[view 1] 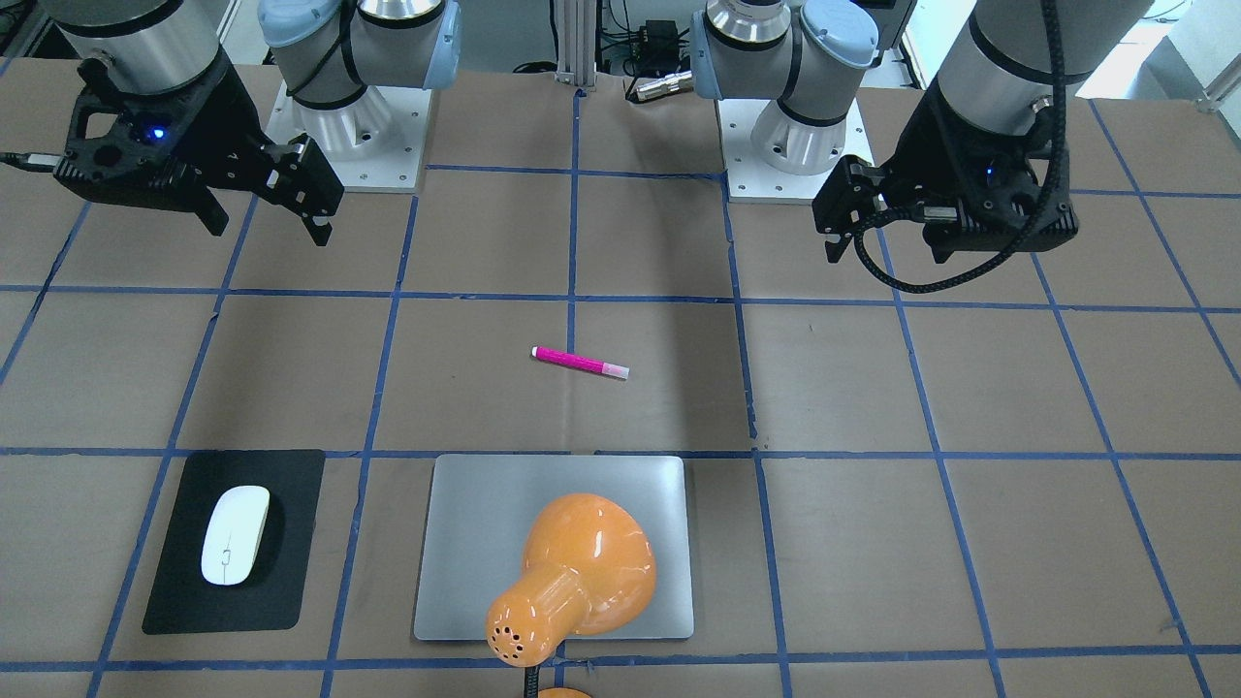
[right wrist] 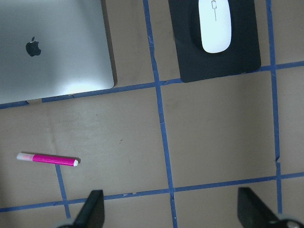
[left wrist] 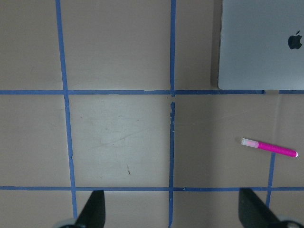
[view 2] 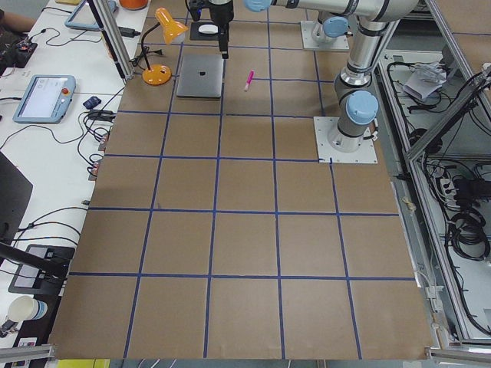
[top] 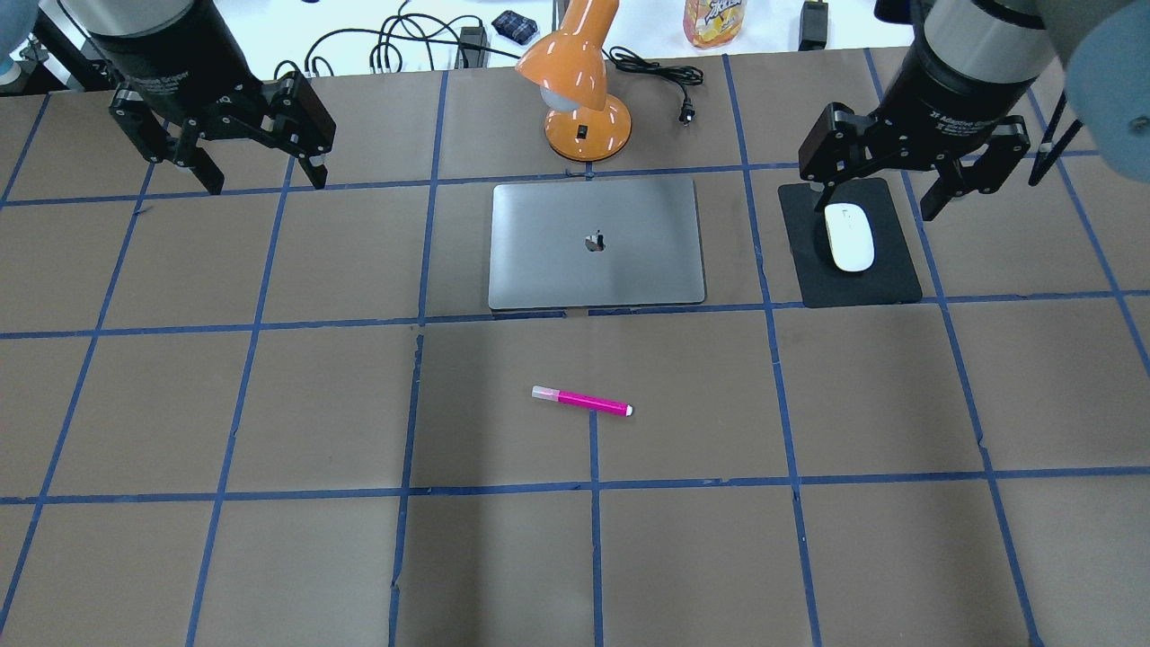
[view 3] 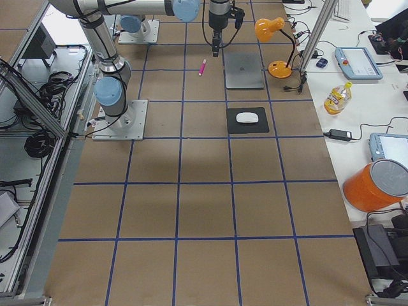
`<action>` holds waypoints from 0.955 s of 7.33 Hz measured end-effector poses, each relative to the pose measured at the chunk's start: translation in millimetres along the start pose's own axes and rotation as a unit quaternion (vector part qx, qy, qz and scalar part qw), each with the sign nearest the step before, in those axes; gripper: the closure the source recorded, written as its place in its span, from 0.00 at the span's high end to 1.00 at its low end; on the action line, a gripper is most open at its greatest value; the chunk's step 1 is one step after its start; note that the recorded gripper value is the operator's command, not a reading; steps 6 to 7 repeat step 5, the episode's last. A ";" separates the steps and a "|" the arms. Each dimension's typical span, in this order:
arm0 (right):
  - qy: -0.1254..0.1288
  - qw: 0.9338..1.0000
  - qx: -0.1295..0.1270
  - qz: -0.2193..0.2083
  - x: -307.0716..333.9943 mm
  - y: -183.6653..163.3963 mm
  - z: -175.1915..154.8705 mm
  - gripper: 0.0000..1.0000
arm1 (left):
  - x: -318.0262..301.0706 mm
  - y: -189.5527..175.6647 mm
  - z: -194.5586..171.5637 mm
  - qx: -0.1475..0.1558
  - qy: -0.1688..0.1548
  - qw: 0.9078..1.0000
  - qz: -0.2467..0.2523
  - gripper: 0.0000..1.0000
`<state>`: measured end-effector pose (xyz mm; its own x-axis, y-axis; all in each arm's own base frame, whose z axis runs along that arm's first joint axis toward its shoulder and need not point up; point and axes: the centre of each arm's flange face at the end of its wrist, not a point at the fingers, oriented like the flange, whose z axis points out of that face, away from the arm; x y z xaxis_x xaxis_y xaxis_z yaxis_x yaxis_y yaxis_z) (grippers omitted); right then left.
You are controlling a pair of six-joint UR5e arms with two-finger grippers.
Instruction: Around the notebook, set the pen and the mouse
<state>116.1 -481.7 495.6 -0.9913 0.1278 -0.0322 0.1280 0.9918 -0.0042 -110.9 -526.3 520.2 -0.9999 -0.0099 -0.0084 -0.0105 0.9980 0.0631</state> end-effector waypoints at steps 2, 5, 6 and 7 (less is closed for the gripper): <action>0.000 1.000 0.000 -0.002 0.0 -1.1 1.7 1.00 | 0.0 0.3 1.4 -0.001 0.000 1.000 0.000 1.00; 0.001 1.000 0.000 -0.003 0.6 -1.4 2.8 1.00 | -0.2 0.2 0.6 0.000 0.000 1.000 0.000 1.00; 0.001 1.000 0.000 -0.003 0.6 -1.4 2.8 1.00 | -0.2 0.2 0.6 0.000 0.000 1.000 0.000 1.00; 0.001 1.000 0.000 -0.003 0.6 -1.4 2.8 1.00 | -0.2 0.2 0.6 0.000 0.000 1.000 0.000 1.00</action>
